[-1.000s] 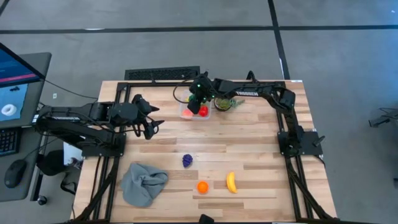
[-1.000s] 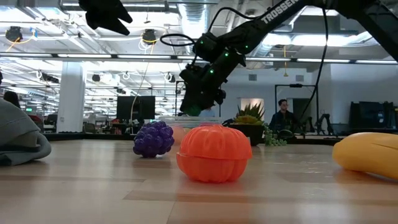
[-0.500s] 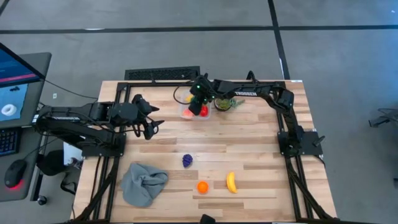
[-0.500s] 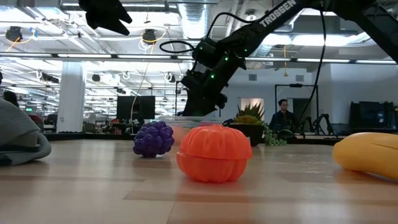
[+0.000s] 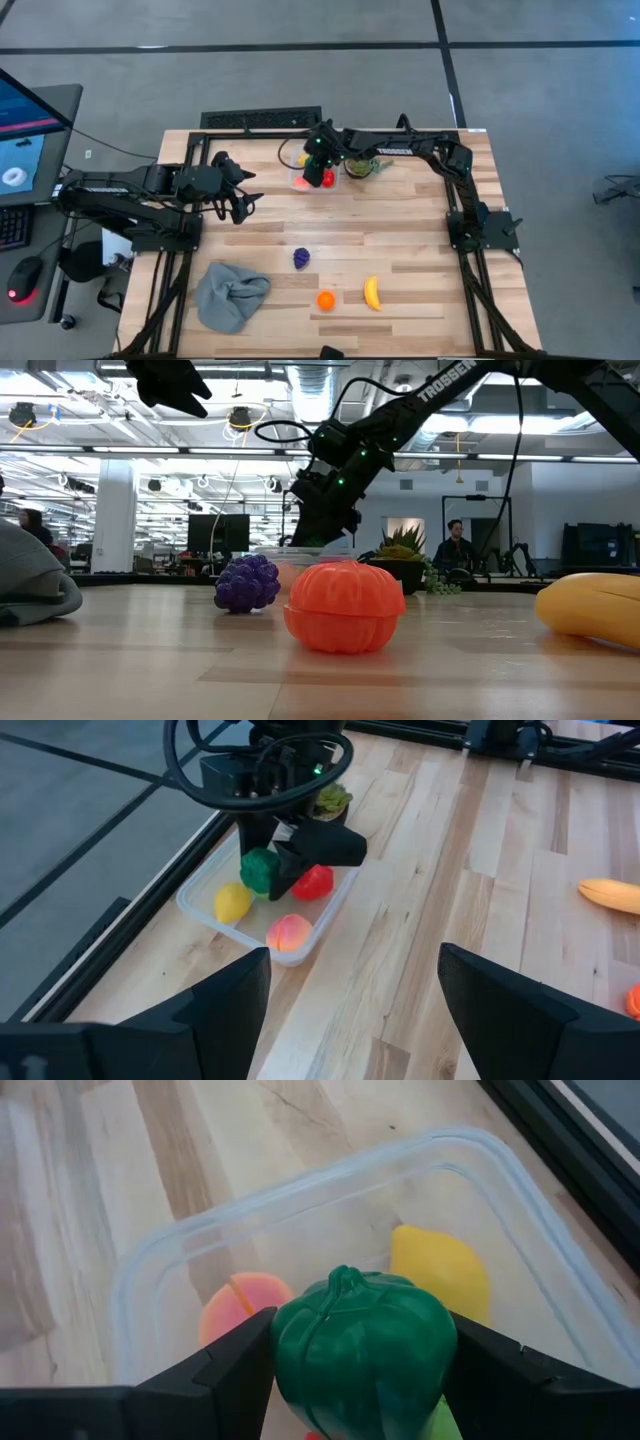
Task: Pick and placing Produce into tupperware
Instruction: Put the green bell pepper into the transparent container, then put the violet grapes into the transparent container
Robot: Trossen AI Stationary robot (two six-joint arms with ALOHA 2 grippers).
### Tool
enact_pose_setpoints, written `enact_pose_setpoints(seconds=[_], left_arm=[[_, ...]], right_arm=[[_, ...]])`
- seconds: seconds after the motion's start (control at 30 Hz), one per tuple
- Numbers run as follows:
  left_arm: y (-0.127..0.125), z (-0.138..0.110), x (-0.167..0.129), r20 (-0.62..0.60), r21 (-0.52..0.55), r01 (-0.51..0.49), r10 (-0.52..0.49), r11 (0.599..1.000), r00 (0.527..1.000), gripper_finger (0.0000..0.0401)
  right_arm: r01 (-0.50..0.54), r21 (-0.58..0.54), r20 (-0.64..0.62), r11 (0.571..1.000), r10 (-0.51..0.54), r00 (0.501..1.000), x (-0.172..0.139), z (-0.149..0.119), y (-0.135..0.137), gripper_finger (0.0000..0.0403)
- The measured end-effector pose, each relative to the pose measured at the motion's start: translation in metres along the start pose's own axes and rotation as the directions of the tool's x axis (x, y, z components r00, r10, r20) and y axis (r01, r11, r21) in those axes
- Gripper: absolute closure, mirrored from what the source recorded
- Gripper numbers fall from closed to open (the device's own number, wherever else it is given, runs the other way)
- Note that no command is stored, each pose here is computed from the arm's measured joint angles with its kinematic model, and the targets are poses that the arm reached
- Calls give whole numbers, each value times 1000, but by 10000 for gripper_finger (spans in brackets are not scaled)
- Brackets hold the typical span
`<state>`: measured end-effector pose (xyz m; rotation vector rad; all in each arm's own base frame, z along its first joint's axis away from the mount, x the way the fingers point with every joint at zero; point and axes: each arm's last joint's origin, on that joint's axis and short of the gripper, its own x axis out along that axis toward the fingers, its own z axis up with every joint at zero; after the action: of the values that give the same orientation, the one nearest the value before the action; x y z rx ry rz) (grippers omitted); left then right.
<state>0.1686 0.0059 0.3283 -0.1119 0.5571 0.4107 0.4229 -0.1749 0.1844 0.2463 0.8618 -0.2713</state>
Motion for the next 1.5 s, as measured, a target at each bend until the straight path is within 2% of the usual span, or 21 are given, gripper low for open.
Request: enact_pose_setpoints(seconds=[0.77, 0.87, 1.1, 1.2, 1.5], left_arm=[[0, 0, 0, 1, -11, -2, 2, 1000, 1000, 123], [0, 0, 0, 1, -11, -2, 2, 1000, 1000, 123], [0, 0, 0, 1, -10, -2, 2, 1000, 1000, 123], [0, 0, 0, 0, -10, -2, 2, 1000, 1000, 123], [0, 0, 0, 0, -3, -2, 2, 1000, 1000, 123]], right_arm=[[-24, -31, -5, 999, 24, 1000, 0, 0, 3, 131], [-38, -30, -8, 999, 37, 999, 0, 0, 3, 116], [-46, -25, -6, 999, 46, 999, -5, 6, 5, 42], [-48, -8, -1, 999, 48, 999, -5, 7, 5, 22], [-145, 10, -32, 989, 145, 989, -10, 6, 10, 22]])
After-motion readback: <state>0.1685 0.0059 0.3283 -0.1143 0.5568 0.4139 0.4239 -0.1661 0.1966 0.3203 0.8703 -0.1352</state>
